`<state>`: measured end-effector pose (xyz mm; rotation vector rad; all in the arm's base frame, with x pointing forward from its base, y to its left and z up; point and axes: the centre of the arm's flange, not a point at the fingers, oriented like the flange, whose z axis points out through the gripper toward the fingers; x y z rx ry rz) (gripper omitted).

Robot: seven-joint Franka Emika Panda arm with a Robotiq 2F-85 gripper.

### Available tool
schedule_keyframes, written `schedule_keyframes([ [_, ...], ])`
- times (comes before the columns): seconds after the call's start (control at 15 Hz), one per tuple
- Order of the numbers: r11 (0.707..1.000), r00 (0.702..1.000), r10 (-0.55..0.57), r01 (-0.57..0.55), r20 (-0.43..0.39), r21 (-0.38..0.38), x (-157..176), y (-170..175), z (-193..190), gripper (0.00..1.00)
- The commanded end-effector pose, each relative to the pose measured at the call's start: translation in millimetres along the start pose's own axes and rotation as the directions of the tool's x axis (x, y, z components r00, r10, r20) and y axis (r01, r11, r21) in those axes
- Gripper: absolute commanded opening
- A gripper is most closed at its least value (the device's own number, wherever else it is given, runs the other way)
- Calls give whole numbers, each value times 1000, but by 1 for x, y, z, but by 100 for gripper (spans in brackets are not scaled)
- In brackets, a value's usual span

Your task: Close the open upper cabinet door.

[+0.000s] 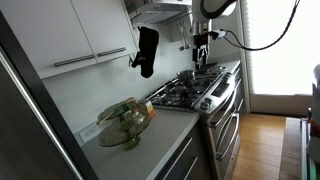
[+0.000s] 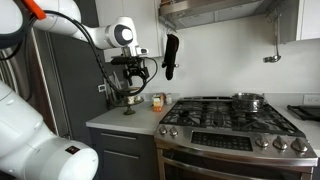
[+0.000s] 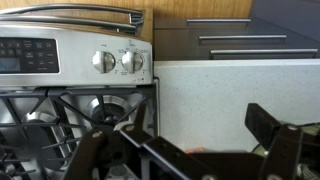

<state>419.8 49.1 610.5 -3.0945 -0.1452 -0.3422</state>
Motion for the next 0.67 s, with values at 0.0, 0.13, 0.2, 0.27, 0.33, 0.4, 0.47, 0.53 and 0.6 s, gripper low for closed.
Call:
schedule_keyframes([
  [0.0,997,999,-8,4,-42,-76,-67,3,26,100],
  [0.13,999,1000,-5,4,-10,-42,-35,1,20,100],
  [0.2,999,1000,-2,2,-7,-44,-42,2,25,100],
  [0.27,999,1000,-3,2,-14,-44,-42,1,22,100],
  [0.33,999,1000,-4,3,-22,-44,-41,1,18,100],
  [0.4,999,1000,-4,3,-23,-43,-40,1,17,100],
  [0.47,999,1000,-4,3,-21,-43,-38,1,18,100],
  [0.53,999,1000,-4,3,-18,-43,-36,1,19,100],
  [0.6,999,1000,-4,3,-17,-43,-36,1,19,100],
])
